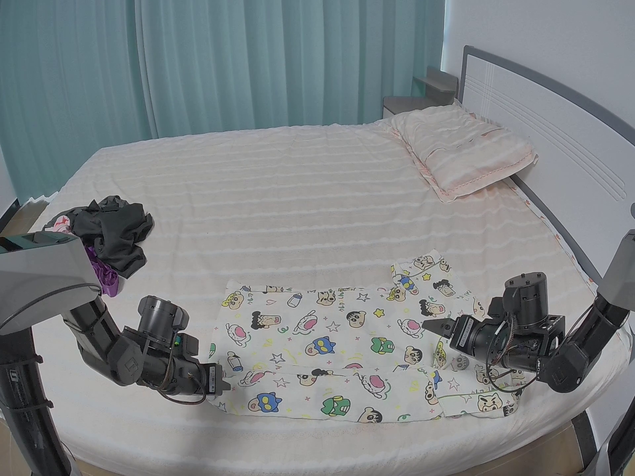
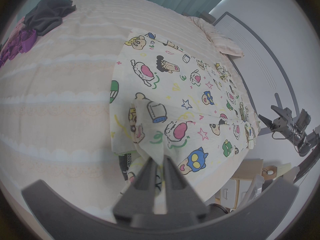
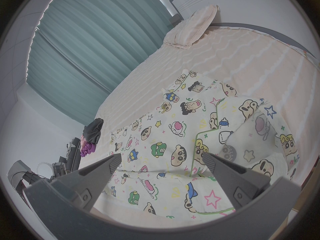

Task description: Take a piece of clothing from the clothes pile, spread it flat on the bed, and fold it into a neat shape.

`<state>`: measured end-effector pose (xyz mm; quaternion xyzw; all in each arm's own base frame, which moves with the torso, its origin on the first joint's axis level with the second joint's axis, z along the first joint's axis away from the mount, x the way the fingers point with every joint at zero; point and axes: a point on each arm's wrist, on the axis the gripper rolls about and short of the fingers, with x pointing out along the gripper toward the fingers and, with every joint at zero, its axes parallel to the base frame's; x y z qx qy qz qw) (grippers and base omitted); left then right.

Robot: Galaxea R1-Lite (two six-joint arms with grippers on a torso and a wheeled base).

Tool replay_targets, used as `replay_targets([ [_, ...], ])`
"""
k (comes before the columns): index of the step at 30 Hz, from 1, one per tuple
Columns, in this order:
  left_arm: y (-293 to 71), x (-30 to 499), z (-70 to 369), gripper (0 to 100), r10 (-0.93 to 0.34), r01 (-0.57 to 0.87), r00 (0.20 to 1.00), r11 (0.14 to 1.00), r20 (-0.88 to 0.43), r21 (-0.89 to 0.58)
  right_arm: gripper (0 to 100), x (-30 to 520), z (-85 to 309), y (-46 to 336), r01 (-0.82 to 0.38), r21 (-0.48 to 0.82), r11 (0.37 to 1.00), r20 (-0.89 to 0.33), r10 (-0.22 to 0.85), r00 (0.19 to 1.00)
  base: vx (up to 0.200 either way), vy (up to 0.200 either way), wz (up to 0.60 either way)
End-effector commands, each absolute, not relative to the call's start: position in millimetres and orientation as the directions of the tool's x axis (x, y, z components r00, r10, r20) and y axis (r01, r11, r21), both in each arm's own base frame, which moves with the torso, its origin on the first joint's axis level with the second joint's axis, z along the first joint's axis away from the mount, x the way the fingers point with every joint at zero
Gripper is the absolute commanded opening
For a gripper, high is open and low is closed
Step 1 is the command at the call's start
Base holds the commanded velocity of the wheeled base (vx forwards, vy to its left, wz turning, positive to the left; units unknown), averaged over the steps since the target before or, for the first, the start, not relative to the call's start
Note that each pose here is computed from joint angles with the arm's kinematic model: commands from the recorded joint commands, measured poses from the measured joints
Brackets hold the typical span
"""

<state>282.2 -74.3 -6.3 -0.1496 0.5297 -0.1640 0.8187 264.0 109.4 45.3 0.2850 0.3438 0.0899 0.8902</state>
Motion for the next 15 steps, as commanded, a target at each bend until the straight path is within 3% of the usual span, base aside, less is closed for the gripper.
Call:
replay_targets([
  [1,-70,277,-3,0,-0.421,0.103,0.388,0.904,-0.820,-0.415,100,265,43,109,0.039,0.568,0.822,-0.565,0.354,0.745,0.000,0.000,0.00],
  [15,-65,245,19,0,-0.424,0.114,0.397,0.903,-0.814,-0.415,100,267,42,96,0.038,0.507,0.861,-0.577,0.306,0.758,0.000,0.000,0.00],
])
